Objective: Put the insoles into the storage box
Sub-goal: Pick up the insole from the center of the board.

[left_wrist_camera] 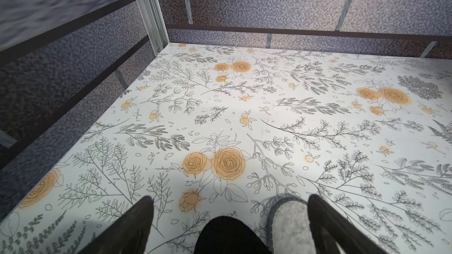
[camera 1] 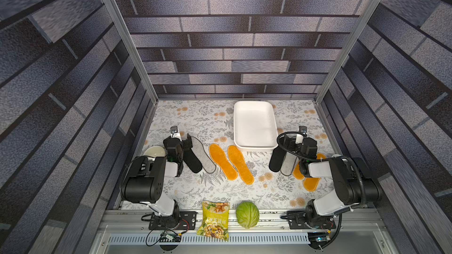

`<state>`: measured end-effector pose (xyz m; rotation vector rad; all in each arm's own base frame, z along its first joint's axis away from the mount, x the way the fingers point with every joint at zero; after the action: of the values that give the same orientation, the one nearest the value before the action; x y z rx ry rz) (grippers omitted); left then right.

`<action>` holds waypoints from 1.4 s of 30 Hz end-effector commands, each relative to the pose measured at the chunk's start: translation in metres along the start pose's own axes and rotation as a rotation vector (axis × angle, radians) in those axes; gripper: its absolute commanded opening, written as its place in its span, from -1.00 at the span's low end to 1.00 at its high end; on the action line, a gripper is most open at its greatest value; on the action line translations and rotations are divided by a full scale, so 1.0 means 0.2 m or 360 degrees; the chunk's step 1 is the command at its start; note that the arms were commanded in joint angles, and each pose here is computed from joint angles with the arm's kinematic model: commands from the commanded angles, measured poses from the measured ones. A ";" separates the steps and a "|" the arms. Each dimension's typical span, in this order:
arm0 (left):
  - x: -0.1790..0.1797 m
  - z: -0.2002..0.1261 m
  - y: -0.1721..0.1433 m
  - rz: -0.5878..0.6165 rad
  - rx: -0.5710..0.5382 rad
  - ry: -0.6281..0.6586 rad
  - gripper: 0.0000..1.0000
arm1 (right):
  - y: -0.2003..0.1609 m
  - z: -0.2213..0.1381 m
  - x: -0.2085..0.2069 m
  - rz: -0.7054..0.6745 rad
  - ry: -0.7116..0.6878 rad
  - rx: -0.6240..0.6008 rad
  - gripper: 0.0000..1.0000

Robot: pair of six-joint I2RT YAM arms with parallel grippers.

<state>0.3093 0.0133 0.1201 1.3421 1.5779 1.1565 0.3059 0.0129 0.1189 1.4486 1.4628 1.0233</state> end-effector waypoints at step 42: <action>0.03 0.02 0.02 -0.0006 0.0016 0.0030 0.99 | 0.01 0.00 -0.03 0.0038 -0.0087 -0.0041 1.00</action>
<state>0.3107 0.0198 0.1192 1.3424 1.6070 1.1570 0.3011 0.0091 0.1166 1.4632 1.4209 0.9974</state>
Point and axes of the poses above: each gripper's point midway between its finger pads, its own z axis out along the fingers, its own x axis along the line the jaws close on, y = z × x, the point moved 9 cm from there along -z, back along the fingers, and after that the axes turned 1 degree about -z, right-handed, at the moved point
